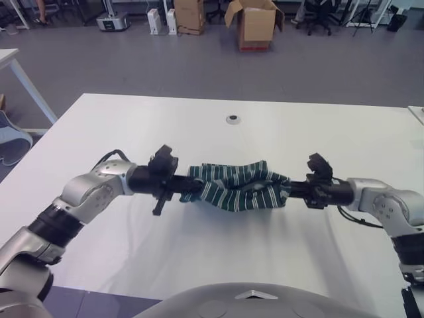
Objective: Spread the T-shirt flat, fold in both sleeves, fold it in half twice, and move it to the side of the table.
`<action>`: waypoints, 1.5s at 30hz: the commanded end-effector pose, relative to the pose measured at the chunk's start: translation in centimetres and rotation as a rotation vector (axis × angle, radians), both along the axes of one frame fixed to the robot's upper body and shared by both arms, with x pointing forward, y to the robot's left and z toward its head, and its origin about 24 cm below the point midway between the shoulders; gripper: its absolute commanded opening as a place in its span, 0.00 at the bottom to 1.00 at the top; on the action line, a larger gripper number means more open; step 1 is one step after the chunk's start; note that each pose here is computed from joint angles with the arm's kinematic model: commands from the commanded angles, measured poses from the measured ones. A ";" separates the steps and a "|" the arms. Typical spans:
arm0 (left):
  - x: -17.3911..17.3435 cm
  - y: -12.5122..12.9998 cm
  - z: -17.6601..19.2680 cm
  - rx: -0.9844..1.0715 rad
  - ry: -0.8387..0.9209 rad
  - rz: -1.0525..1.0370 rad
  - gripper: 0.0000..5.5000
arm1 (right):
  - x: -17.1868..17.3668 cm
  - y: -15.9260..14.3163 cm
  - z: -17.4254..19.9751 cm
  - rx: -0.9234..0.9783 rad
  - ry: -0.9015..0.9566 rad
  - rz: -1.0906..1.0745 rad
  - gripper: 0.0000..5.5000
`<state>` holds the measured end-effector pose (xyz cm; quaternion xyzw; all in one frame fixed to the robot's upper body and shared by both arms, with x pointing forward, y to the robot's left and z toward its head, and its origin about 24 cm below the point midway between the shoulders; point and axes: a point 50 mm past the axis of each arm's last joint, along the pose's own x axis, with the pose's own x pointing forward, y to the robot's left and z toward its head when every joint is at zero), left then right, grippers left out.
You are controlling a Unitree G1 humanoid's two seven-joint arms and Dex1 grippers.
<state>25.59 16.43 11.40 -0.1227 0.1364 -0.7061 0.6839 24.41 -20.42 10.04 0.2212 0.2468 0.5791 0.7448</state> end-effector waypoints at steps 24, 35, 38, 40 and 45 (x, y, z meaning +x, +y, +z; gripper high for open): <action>9.0 -2.1 -4.5 0.177 -0.267 0.825 0.31 | 10.6 -1.2 -1.7 0.070 0.126 -0.751 0.33; 6.0 -1.1 -13.4 0.671 -0.180 0.553 0.31 | 9.1 -2.8 -0.2 0.175 0.028 -0.846 0.33; 5.2 6.5 -14.6 0.829 -0.031 0.990 0.31 | 8.4 -3.6 -0.5 0.182 0.034 -0.894 0.33; 3.5 11.5 -14.7 0.869 0.056 1.260 0.31 | 7.8 -4.2 -1.1 0.186 0.049 -0.942 0.33; 3.7 15.7 -11.2 0.606 -0.015 1.557 0.31 | 6.0 -3.6 -2.4 0.187 0.057 -1.019 0.33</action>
